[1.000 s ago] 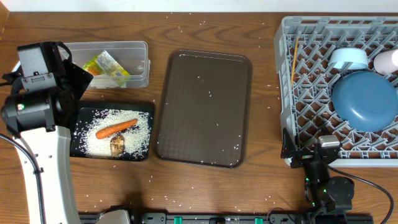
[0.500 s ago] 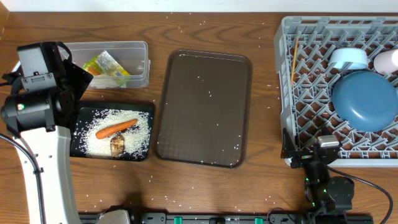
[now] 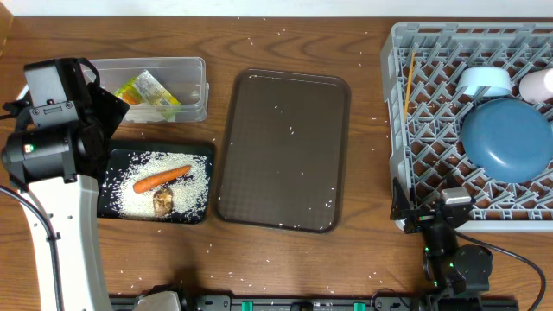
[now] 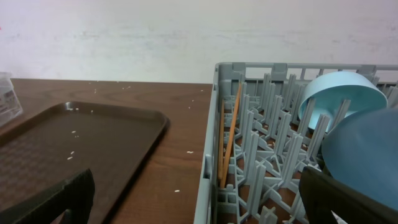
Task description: Sort waste into correct bins and load items into the dishwasher rack
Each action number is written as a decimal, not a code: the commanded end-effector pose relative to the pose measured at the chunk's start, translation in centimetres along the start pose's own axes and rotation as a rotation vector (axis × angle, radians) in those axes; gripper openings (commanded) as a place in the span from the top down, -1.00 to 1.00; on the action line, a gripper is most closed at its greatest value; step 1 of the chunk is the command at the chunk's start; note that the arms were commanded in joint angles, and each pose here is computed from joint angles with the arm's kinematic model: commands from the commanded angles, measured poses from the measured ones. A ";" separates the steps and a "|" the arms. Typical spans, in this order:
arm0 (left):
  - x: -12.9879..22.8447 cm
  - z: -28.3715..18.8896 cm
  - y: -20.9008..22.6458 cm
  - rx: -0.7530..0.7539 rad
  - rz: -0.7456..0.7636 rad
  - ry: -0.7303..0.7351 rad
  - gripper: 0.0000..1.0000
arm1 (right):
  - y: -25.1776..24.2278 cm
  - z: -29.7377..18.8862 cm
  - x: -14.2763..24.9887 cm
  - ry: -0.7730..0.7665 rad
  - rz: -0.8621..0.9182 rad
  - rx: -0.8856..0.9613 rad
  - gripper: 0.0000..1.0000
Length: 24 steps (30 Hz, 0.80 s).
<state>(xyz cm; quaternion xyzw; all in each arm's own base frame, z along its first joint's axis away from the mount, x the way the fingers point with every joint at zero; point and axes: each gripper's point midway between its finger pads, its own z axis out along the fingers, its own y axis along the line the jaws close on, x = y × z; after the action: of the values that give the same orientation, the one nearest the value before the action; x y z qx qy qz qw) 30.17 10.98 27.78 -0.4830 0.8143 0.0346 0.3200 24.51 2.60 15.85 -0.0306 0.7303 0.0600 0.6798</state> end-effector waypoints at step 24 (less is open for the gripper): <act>-1.2 -9.2 1.5 0.192 -0.054 -0.192 -0.96 | -0.2 0.0 0.0 -0.001 -0.012 0.008 -0.99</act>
<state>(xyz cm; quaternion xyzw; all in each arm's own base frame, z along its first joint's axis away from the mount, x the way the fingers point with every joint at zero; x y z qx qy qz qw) 25.31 9.73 34.69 -0.4719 0.7695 -0.0039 0.4304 24.51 2.60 15.85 -0.0306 0.7303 0.0600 0.6798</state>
